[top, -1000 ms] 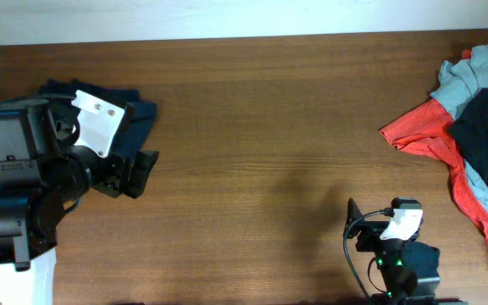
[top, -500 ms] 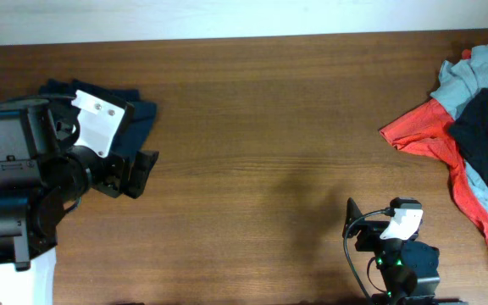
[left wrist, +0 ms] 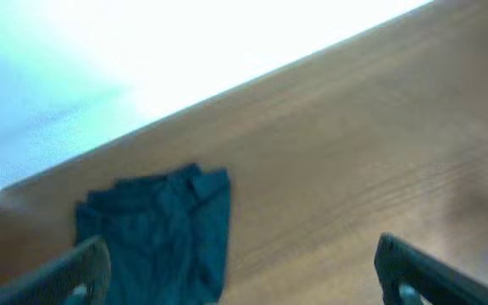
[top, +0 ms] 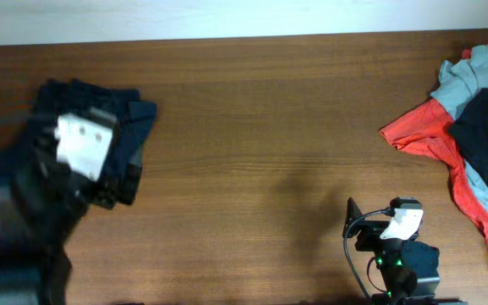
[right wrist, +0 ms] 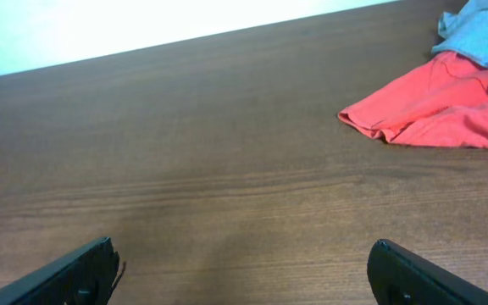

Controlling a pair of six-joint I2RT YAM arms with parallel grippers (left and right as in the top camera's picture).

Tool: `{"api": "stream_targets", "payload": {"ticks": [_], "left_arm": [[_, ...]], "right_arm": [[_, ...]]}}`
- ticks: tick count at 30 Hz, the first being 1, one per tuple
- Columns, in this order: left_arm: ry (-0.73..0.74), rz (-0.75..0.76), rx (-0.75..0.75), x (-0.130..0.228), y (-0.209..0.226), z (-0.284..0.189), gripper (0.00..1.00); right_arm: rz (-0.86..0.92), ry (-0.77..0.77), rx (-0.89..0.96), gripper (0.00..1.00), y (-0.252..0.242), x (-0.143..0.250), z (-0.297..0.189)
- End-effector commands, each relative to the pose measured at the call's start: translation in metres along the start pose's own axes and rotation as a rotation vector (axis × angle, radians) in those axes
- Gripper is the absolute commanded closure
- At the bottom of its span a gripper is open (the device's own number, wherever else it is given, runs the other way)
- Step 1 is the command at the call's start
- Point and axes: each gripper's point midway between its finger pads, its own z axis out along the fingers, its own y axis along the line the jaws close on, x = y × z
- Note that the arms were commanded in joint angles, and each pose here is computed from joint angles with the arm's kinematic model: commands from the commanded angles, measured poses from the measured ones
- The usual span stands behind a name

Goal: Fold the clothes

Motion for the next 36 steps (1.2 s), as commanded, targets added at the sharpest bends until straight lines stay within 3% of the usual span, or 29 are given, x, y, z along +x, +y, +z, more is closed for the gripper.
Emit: {"api": "stream_targets", "payload": {"ticks": [1,8,15,27,36], "left_arm": [[-0.027,0.016,-0.028,0.042,-0.013,0.008,0.01],[-0.189,0.012,-0.093,0.095,-0.029,0.026,0.01],[-0.257,-0.020,-0.108,0.148,-0.051,0.025,0.01],[-0.371,0.012,-0.064,0.173,-0.069,0.057,0.01],[-0.319,-0.002,-0.047,0.195,-0.074,0.072,0.01]], "right_arm": [[0.014,0.001,0.005,0.01,-0.002,0.002,0.001],[0.014,0.001,0.005,0.01,-0.002,0.002,0.001],[0.014,0.001,0.005,0.02,-0.002,0.002,0.001],[0.014,0.001,0.005,0.01,-0.002,0.002,0.001],[0.014,0.001,0.005,0.02,-0.002,0.002,0.001]]}}
